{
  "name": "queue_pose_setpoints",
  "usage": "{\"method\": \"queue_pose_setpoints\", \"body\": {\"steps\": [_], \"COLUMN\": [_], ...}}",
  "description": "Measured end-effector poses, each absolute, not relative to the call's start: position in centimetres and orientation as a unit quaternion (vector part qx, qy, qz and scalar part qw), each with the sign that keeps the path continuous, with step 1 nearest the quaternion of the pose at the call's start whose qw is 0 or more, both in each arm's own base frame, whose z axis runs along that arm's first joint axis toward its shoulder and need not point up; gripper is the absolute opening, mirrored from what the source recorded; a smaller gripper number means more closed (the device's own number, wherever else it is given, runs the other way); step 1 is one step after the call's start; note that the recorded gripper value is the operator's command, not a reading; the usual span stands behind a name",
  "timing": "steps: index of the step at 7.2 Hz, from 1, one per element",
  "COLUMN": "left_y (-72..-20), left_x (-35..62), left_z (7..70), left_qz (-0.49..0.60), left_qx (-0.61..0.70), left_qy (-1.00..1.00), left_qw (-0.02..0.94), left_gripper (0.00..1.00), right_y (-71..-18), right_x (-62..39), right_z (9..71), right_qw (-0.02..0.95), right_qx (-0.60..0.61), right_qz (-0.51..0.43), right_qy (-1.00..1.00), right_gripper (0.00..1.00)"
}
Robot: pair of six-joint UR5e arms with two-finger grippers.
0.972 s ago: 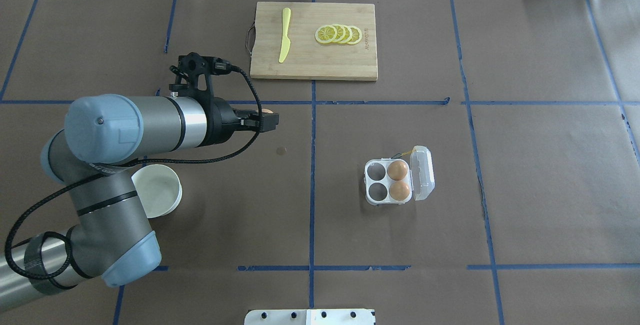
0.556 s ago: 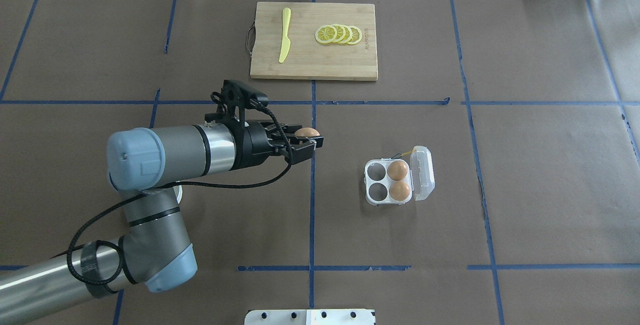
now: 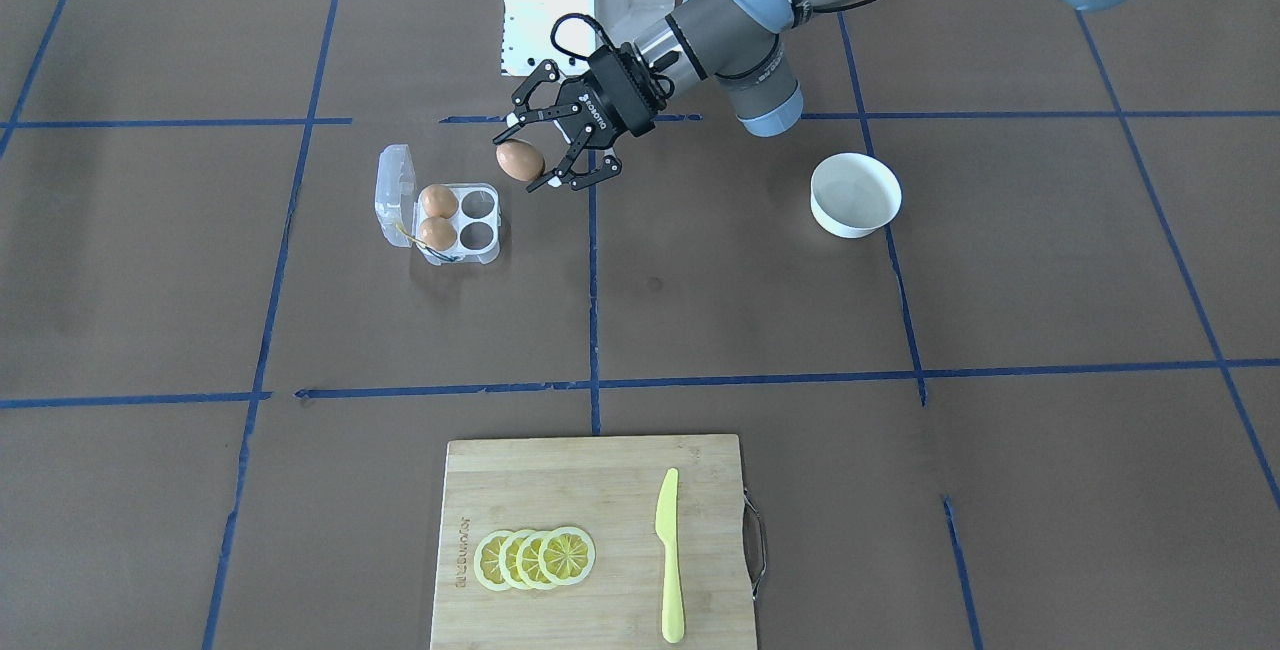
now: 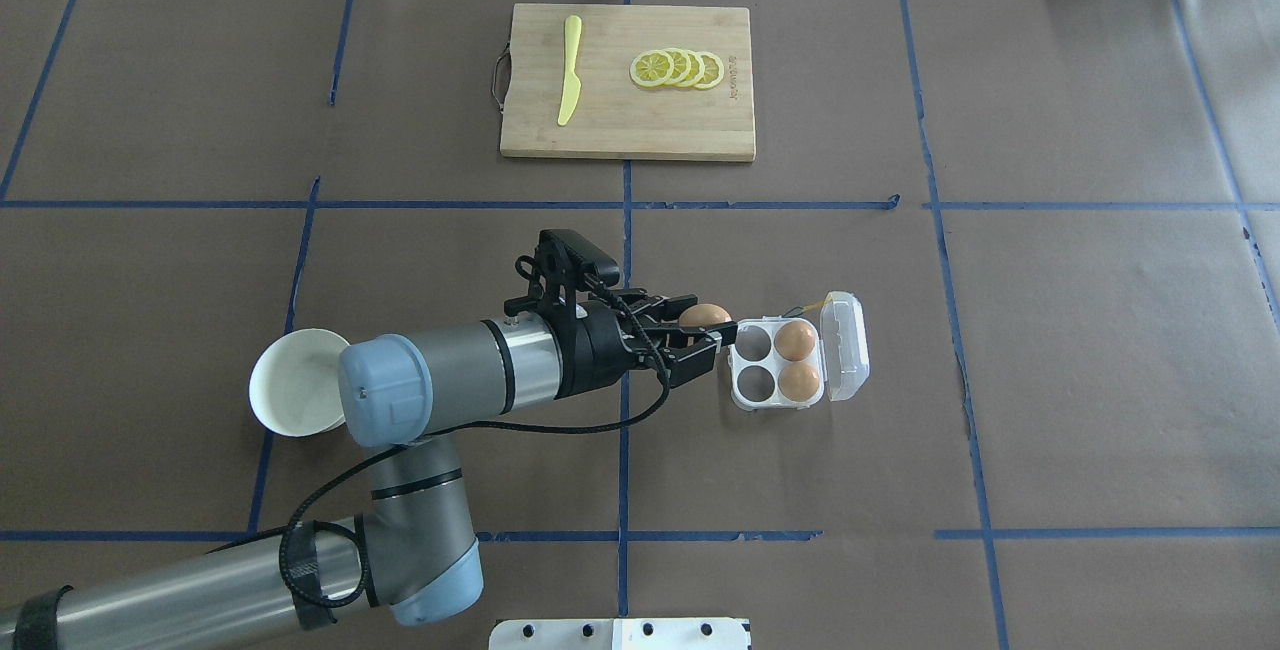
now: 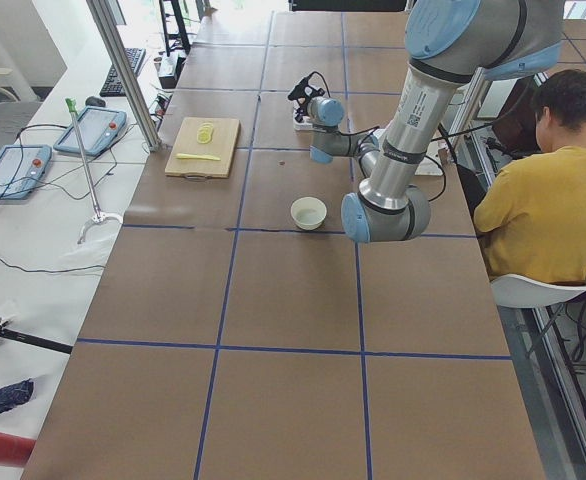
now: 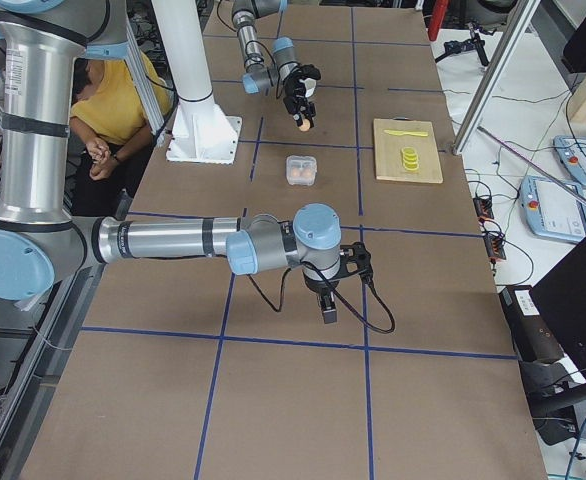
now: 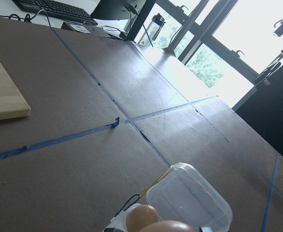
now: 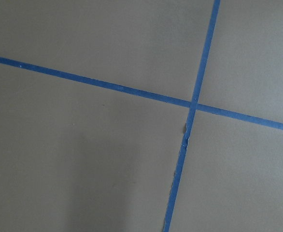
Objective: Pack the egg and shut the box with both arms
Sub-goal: 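Lower the egg into an empty carton cup with the left gripper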
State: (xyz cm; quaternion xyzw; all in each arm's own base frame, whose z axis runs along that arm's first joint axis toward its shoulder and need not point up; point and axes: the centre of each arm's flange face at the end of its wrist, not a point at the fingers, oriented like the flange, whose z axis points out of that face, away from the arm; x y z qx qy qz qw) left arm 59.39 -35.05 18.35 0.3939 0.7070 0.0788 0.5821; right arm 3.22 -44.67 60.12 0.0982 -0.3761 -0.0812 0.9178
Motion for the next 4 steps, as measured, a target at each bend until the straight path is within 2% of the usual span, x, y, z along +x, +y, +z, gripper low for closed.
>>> {"method": "queue_pose_setpoints", "body": {"steps": [4], "left_y": [-33.5], "left_x": [65.3], "left_z": [16.8], "left_qz": [0.057], "left_qx": [0.397], "left_qy": [0.703], "left_qw": [0.587], "left_gripper": [0.03], "right_y": [-44.8], "right_x": [3.2], "right_z": [60.3], "right_qw": [0.918], "right_qx": [0.097], "right_qz": [-0.081], "right_qy": [-0.376], "right_gripper": [1.0]}}
